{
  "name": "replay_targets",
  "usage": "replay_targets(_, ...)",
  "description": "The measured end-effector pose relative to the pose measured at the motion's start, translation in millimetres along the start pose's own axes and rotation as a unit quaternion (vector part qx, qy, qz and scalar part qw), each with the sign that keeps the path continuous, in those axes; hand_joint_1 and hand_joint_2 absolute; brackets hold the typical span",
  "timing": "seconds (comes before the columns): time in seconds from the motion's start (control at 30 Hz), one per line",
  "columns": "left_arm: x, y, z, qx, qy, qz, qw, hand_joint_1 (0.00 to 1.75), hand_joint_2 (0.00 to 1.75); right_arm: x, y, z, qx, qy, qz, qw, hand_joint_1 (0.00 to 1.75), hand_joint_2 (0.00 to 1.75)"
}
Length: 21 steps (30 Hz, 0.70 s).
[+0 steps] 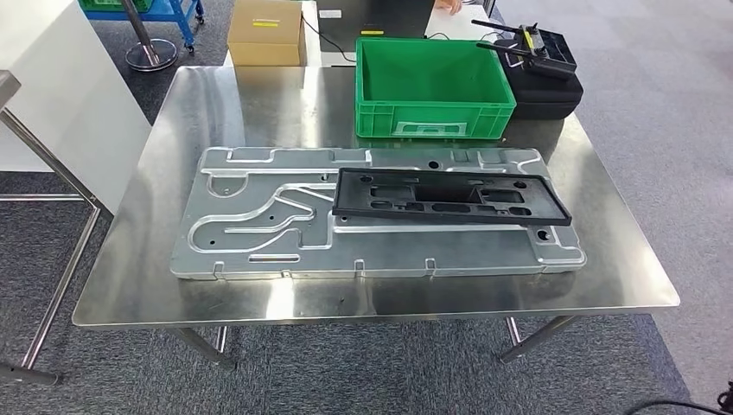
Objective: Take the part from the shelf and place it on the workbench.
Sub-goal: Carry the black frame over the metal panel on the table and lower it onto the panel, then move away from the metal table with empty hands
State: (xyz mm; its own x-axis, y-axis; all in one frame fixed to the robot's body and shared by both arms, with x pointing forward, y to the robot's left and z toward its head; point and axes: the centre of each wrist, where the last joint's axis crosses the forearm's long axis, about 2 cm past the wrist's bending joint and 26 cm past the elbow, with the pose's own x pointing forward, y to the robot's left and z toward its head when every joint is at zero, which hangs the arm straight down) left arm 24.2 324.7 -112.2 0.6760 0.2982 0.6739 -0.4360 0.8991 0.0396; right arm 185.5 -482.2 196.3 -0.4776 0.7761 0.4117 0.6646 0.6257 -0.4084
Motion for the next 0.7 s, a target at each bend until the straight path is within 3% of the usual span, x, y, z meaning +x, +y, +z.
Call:
replay_targets(0.2, 2, -5, -1, -0.003, 0.004, 0.002, 1.000, 0.00, 0.00, -11, -32, 32, 0.062, 0.055, 0.104, 0.991, 0.00, 0.00)
replay_targets(0.4, 0, -6, 0, -0.007, 0.008, 0.002, 1.000, 0.00, 0.00, -38, -55, 109, 0.128, 0.226, 0.203, 0.944, 0.00, 0.00)
replay_targets(0.53, -1, -8, 1, -0.009, 0.013, 0.001, 1.000, 0.00, 0.00, -47, -48, 189, 0.179, 0.369, 0.256, 0.875, 0.00, 0.00)
replay_targets(0.7, 1, -8, 0, -0.012, 0.011, -0.003, 1.000, 0.00, 0.00, -29, -10, 278, 0.229, 0.561, 0.258, 0.752, 0.00, 0.00)
